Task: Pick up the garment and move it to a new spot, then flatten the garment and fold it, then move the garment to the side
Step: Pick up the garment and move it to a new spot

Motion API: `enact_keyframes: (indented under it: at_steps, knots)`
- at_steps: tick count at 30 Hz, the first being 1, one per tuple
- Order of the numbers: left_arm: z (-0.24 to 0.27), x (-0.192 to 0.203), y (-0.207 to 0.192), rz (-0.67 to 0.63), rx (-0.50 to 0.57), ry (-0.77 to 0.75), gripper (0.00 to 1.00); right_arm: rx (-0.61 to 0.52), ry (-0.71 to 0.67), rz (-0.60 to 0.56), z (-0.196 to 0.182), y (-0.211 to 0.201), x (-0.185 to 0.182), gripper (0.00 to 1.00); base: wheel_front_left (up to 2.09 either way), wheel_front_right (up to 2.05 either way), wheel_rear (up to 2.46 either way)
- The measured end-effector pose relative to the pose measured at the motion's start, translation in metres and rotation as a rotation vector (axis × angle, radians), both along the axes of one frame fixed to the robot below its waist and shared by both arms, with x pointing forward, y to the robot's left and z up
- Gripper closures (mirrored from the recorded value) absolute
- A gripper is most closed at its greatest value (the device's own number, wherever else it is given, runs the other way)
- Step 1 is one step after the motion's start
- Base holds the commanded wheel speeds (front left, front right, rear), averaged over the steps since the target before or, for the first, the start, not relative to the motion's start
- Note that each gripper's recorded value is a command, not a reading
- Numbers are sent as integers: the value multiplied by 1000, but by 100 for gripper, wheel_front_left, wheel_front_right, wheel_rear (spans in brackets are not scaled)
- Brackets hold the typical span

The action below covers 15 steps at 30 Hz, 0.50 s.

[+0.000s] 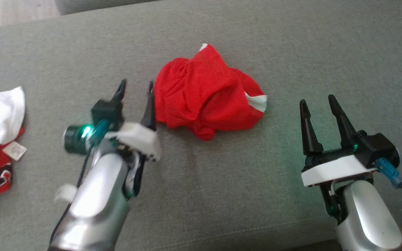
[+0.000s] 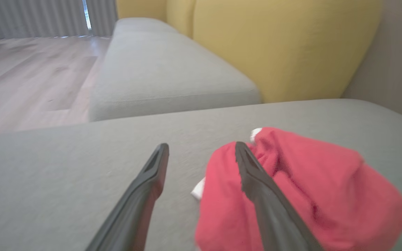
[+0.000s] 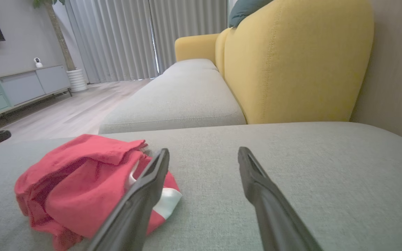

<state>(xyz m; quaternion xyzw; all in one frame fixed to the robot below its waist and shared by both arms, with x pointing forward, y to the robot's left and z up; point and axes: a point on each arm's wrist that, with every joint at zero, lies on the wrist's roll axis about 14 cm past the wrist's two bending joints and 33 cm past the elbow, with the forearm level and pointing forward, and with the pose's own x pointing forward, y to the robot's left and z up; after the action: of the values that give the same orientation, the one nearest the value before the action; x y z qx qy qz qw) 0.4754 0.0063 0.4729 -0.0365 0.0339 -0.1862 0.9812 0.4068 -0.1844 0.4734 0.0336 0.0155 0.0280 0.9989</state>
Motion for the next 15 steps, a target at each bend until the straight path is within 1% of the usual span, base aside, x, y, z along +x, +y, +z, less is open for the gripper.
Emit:
enact_keyframes:
  at_steps: [7,11,15]
  knots:
    - [-14,-31,65,169,26,27,0,11,-26,38,8,15,3,0,0,0,0]
    - [-12,-47,92,238,40,16,0,20,-6,61,2,24,-3,0,0,0,0]
    - [-4,-62,110,279,47,-11,0,31,-11,79,4,31,-5,0,0,0,0]
